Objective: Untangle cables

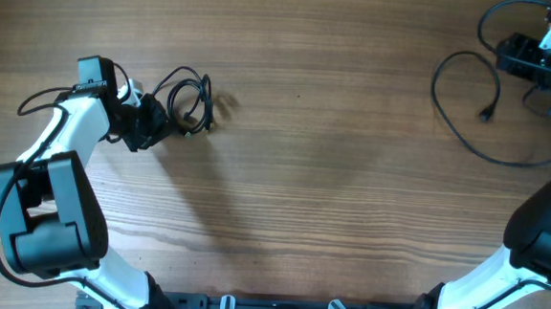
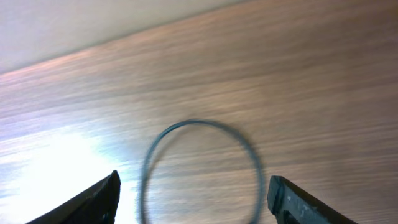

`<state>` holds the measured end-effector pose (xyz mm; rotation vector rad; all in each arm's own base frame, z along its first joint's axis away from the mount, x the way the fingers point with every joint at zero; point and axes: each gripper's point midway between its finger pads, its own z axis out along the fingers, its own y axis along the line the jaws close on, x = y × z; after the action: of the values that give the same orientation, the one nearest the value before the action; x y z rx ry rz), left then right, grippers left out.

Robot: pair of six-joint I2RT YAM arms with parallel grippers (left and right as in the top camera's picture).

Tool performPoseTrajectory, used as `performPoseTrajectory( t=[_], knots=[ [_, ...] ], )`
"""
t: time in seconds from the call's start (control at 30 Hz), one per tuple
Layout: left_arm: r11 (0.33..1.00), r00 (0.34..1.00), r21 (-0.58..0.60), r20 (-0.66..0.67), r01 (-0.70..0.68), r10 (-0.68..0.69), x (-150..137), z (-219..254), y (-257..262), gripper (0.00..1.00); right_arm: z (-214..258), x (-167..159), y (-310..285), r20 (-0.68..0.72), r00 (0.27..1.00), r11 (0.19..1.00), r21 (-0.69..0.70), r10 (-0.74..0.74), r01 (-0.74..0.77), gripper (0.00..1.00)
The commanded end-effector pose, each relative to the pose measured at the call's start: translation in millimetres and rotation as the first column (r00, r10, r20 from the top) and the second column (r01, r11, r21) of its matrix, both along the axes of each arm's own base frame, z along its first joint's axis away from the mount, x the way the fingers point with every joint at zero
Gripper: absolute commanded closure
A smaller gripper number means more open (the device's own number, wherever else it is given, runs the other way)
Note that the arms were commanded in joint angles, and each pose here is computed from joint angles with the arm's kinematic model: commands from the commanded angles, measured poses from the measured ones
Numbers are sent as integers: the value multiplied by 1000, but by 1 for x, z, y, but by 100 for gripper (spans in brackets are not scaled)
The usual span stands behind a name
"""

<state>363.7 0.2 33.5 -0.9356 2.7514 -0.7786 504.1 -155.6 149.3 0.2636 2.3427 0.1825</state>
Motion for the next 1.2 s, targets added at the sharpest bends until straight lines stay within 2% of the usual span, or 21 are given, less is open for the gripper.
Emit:
performPoseTrajectory(
  t=[0.0, 0.13, 0.4, 0.47, 0.5, 0.53, 0.6, 0.7, 0.73, 0.93, 1.03, 1.1, 1.13, 1.17],
  knots=[
    [1000, 1000, -18, -6, 20, -20, -3, -4, -6, 88, -25, 0, 49, -47, 995, 992, 91, 88, -84, 23],
    [999, 999, -16, -1, 33, -33, -2, -5, -10, 96, -53, -4, 76, -114, 989, 996, 8, 93, -93, 24],
    [993, 995, 60, -17, 103, -102, -4, -11, -29, 95, -116, -15, 101, -206, 977, 984, -153, 62, -95, 24],
    [990, 993, 70, -18, 122, -121, -4, -11, -34, 95, -136, -22, 100, -243, 969, 982, -164, 51, -93, 30],
    [989, 991, 75, -19, 131, -130, -4, -12, -38, 95, -146, -27, 97, -265, 963, 981, -176, 37, -86, 35],
    [987, 990, 78, -17, 143, -142, -4, -12, -41, 95, -159, -33, 89, -299, 954, 976, -206, 6, -71, 47],
    [984, 987, 79, -12, 159, -158, -4, -12, -47, 94, -173, -40, 76, -340, 939, 965, -258, -46, -46, 59],
    [981, 984, 80, -7, 178, -178, -4, -11, -54, 94, -179, -52, 44, -368, 914, 926, -377, -170, 21, 95],
    [980, 983, 80, -6, 182, -182, -4, -11, -56, 94, -177, -54, 33, -364, 907, 912, -406, -212, 50, 96],
    [977, 980, 83, 8, 198, -200, -2, -11, -63, 93, -179, -65, 2, -371, 889, 913, -391, -270, 113, 96],
    [976, 979, 85, 16, 199, -201, 0, -10, -63, 92, -171, -59, -5, -354, 895, 909, -399, -272, 119, 95],
    [976, 979, 86, 16, 199, -201, 0, -10, -63, 92, -150, -48, -7, -324, 905, 906, -402, -275, 131, 83],
    [975, 978, 89, 23, 206, -208, 1, -10, -62, 92, -135, -42, -9, -304, 912, 905, -403, -275, 139, 72],
    [972, 975, 92, 29, 215, -219, 1, -9, -62, 92, -121, -37, -8, -286, 919, 906, -398, -270, 142, 46]
  ],
)
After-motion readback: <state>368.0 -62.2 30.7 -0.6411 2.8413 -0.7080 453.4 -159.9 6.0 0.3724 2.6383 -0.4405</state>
